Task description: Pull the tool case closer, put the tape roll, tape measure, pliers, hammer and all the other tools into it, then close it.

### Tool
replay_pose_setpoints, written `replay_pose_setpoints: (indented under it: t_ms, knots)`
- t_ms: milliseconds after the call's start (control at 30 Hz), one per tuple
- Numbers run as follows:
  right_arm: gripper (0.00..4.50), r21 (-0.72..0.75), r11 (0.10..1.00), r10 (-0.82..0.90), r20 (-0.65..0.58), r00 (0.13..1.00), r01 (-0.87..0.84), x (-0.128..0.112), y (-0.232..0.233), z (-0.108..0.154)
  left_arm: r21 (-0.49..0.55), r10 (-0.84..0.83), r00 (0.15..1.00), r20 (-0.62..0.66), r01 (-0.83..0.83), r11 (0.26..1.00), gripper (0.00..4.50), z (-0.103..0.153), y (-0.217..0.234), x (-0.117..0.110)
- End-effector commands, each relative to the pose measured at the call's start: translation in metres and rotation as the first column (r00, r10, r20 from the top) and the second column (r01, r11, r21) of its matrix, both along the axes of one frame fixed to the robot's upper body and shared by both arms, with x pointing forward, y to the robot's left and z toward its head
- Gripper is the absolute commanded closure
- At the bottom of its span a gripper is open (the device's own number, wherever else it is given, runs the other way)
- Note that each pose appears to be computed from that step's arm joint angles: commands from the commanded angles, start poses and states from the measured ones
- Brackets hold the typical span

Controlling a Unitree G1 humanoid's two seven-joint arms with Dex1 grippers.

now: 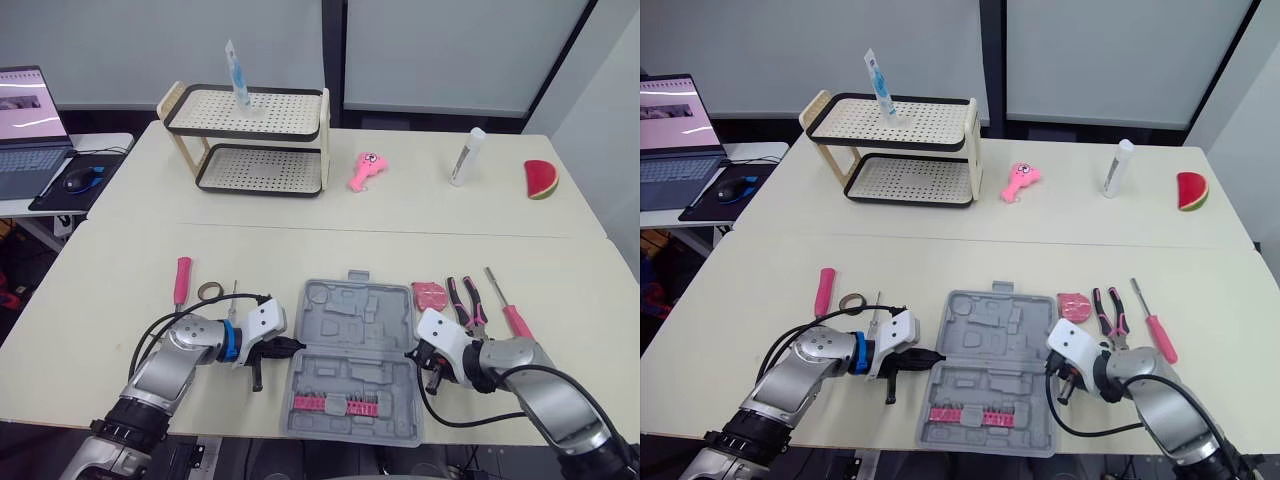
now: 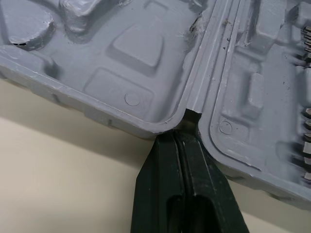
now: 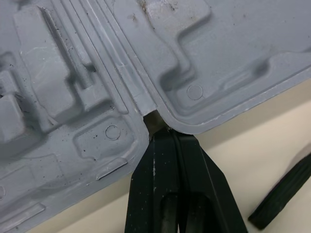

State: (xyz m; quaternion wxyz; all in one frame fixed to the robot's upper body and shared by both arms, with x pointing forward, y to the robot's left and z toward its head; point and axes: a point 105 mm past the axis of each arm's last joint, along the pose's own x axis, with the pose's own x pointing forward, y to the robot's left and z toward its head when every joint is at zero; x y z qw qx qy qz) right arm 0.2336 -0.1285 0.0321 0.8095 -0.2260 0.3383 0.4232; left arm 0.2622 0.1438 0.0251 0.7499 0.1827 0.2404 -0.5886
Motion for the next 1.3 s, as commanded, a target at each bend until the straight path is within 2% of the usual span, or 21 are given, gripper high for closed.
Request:
replay_pose_setpoints:
  t_ms: [33,900,1300]
  knots:
    - [4.48,0.059,0.997,0.053,0.012,0.999,-0.054,-0.009,0.015,0.011,-0.028,-0.083,0.996,0.011,0.083,0.996,4.50,0.010,-0.015,-0.009]
    - [4.48,0.045,0.995,0.087,-0.082,0.993,-0.084,-0.032,0.014,-0.001,-0.007,-0.086,0.994,-0.062,0.085,0.996,4.50,0.009,-0.014,-0.034]
    - [4.48,0.046,0.995,0.093,-0.100,0.991,-0.089,-0.036,0.015,-0.002,0.011,-0.082,0.994,-0.071,0.083,0.996,4.50,0.005,-0.011,-0.037]
